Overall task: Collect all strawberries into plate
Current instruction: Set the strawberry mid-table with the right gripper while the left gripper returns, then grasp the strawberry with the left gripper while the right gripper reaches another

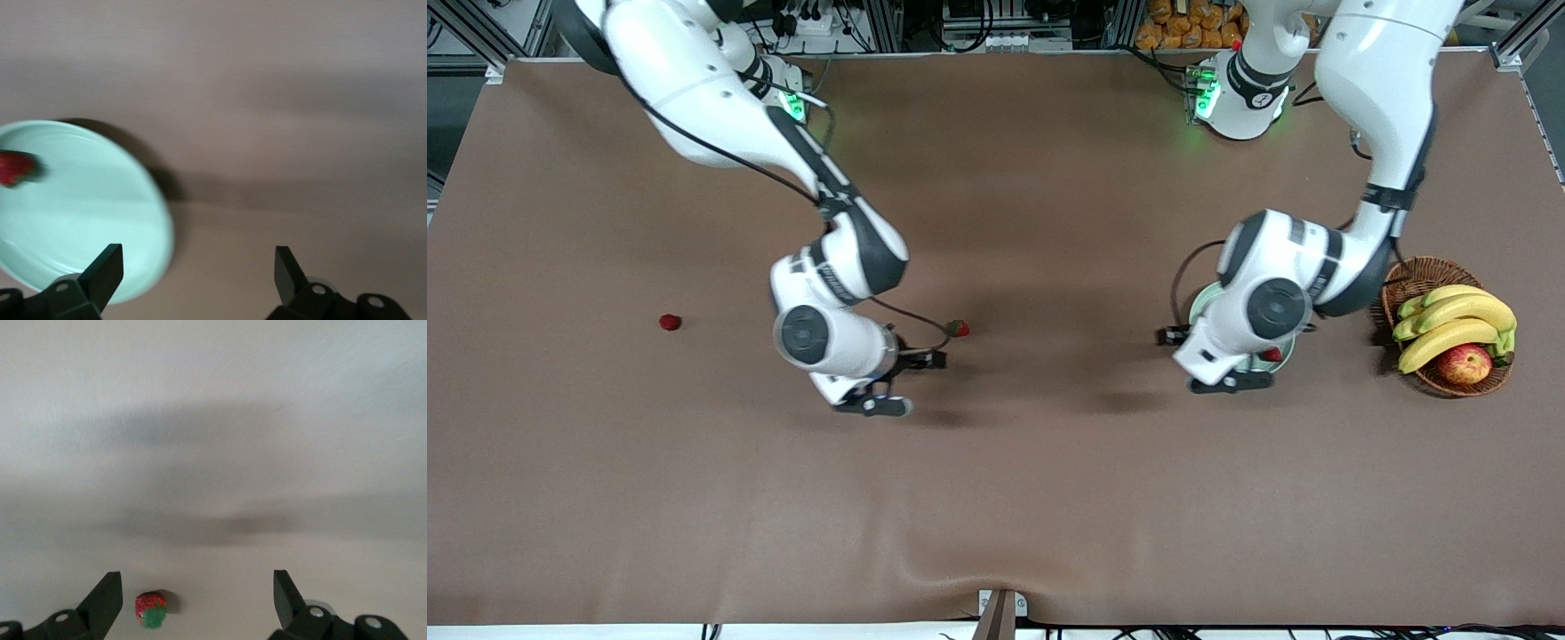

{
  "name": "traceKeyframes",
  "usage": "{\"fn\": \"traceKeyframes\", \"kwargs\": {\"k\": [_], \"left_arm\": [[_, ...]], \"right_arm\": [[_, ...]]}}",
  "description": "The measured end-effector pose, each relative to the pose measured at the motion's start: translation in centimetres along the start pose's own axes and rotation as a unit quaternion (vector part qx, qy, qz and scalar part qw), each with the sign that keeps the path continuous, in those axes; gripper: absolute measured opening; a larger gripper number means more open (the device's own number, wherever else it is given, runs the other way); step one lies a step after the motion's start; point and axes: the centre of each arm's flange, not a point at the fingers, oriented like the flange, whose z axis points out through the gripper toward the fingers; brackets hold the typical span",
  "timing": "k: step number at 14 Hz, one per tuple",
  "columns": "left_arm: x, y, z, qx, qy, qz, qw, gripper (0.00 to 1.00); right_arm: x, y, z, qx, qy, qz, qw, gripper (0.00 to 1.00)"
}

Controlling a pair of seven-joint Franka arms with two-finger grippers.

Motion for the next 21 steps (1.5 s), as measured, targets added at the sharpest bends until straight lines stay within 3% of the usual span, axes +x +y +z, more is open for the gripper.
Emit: {"fn": "traceKeyframes", "kwargs": {"k": [4, 7, 10, 13, 16, 21], "left_arm": [[-3.5, 10.7, -1.7, -0.022, 0.019, -0.011, 1.0, 1.0], [-6.7, 19.2, 0.9, -0.027, 0.013, -0.017, 0.999, 1.0], [-8.8, 25.4, 4.0, -0.038, 0.022, -0.02, 0.999, 1.0], [-11.6, 29.7, 5.8, -0.044, 0.069, -0.029, 0.996, 1.0], [-13.7, 31.8, 8.0, -0.05, 0.082, -0.044, 0.994, 1.0], [-13.3, 33.0, 9.3, -0.083, 0.083, -0.161, 0.98, 1.0]], "right_arm": [[2.1, 11.0, -9.7, -0.023, -0.027, 0.023, 0.999, 1.0], [3.1, 19.8, -13.0, -0.068, -0.027, -0.001, 0.997, 1.0], [3.0, 24.7, -12.1, -0.102, -0.042, -0.031, 0.993, 1.0], [2.9, 29.3, -10.5, -0.108, -0.042, -0.046, 0.992, 1.0], [2.4, 34.4, -9.0, -0.113, -0.032, -0.063, 0.991, 1.0], [0.4, 40.2, -5.4, -0.118, -0.034, -0.068, 0.99, 1.0]]}}
